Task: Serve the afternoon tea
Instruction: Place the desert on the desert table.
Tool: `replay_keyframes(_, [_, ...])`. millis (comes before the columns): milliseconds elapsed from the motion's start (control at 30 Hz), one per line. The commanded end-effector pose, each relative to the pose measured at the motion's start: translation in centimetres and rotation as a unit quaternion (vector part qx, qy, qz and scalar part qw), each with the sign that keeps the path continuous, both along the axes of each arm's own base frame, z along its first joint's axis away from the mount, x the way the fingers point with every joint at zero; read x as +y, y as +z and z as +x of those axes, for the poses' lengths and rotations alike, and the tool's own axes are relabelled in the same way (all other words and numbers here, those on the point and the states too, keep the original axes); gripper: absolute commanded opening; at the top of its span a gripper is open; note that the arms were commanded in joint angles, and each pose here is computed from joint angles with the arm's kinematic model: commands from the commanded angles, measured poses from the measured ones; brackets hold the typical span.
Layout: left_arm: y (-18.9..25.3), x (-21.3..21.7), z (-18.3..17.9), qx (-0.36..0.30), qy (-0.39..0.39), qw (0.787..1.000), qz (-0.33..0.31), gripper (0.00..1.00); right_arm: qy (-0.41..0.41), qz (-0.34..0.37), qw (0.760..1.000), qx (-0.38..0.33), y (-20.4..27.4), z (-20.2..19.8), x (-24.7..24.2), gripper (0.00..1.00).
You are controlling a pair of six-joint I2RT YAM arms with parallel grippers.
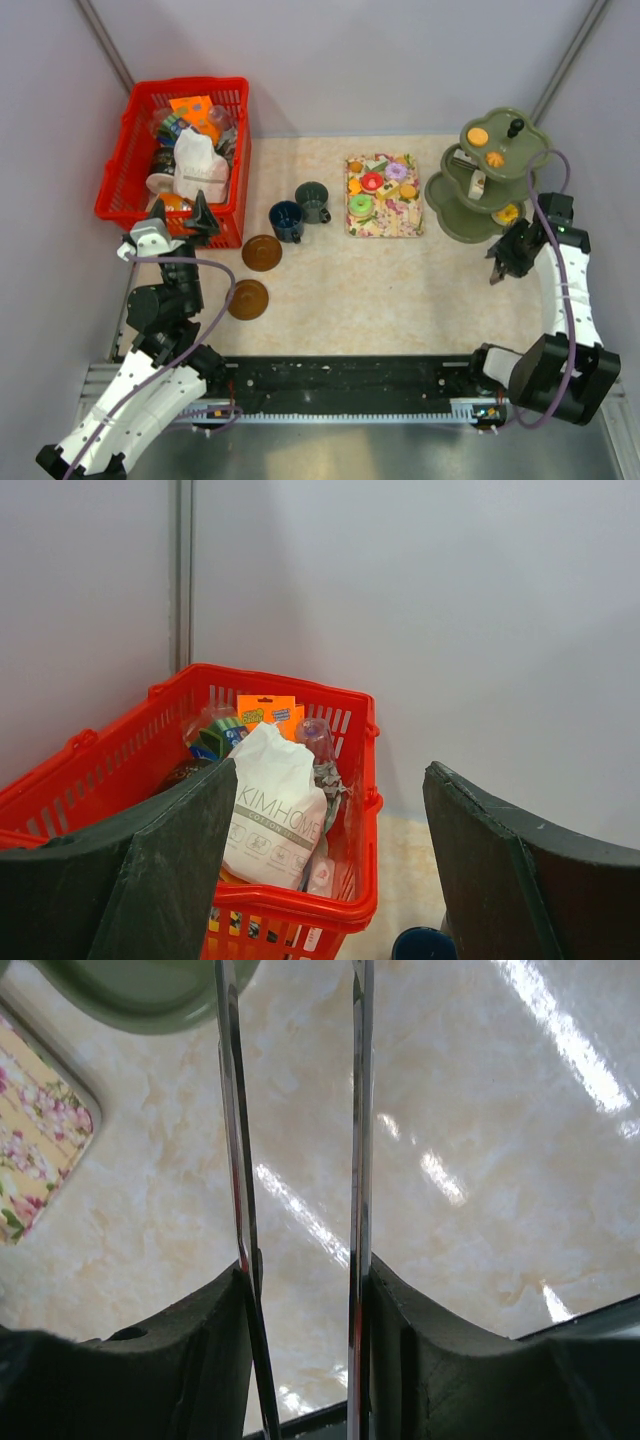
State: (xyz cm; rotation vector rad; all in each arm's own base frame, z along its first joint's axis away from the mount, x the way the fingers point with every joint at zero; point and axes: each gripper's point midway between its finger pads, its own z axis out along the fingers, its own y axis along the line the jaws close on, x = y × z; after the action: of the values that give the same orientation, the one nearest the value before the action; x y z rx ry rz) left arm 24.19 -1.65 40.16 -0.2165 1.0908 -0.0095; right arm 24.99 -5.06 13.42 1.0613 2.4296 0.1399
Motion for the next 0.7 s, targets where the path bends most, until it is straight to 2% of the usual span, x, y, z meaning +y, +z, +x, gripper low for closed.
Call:
replay_keyframes(0, [0.9,0.1,-0.4,-0.018,-0.003,1.0,-0.012,0.8,0.024,0.021,0.999,-0.015,1.0,-1.3,1.7,0.42])
replay_keyframes(667, [0.6,0.0,-0.2,-0.011,-0.003,1.0,-0.011,0.8,0.206,0.027,0.978,0.006,2.5,-4.3,11.9,0.37])
